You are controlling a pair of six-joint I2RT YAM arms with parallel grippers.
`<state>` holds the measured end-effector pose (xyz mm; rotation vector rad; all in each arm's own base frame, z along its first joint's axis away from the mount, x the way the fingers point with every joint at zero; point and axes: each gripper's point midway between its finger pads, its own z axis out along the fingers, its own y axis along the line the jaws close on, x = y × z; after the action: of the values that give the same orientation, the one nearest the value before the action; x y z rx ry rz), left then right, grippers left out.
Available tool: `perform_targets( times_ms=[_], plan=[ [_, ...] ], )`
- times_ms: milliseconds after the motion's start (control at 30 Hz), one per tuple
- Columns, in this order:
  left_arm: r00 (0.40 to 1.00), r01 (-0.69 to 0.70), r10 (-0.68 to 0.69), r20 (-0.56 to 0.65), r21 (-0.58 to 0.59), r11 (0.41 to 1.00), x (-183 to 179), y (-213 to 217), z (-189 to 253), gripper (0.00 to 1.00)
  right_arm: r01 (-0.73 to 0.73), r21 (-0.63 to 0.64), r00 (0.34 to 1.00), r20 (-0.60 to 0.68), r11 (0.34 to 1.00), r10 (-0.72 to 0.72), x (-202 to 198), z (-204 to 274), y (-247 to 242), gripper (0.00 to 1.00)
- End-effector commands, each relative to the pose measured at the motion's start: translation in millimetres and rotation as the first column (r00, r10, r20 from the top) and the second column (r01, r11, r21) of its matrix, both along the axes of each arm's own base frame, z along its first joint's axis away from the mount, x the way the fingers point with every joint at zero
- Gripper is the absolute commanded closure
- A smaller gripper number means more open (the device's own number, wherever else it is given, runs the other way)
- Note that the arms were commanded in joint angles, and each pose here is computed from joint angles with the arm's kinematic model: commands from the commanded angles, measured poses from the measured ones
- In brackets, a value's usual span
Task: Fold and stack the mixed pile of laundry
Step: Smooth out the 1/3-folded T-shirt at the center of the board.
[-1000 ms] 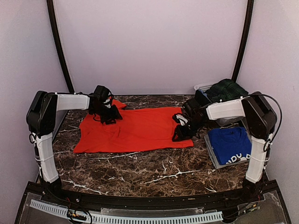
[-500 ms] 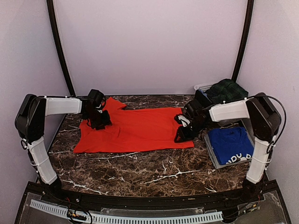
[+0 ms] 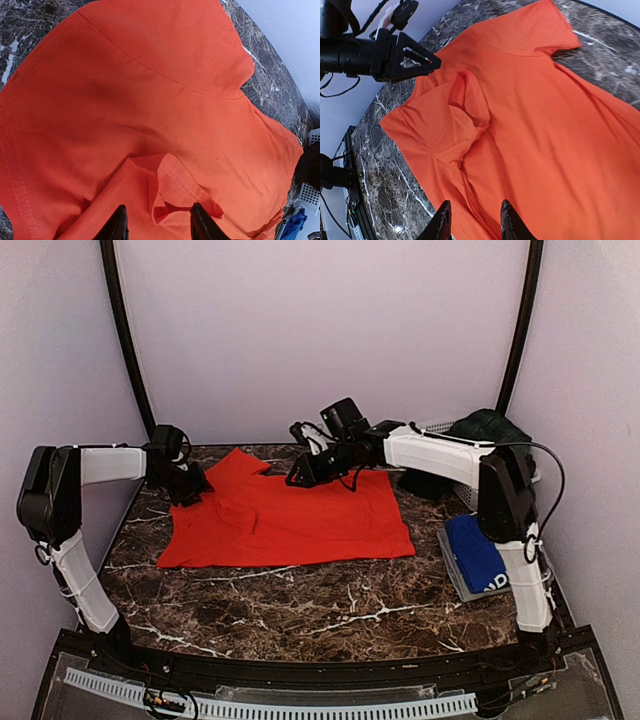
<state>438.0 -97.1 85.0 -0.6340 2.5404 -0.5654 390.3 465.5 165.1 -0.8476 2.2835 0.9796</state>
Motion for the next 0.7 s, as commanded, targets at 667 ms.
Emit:
perform_targets(
  times_ms=[667],
  plan=[
    [0.998,0.060,-0.058,0.025,-0.076,0.995,22.4,-16.7,-3.3,0.61,-0.077,0.065,0.994,-0.068,0.995,0.081,-1.6,-71.6,107.6,0.57]
  ],
)
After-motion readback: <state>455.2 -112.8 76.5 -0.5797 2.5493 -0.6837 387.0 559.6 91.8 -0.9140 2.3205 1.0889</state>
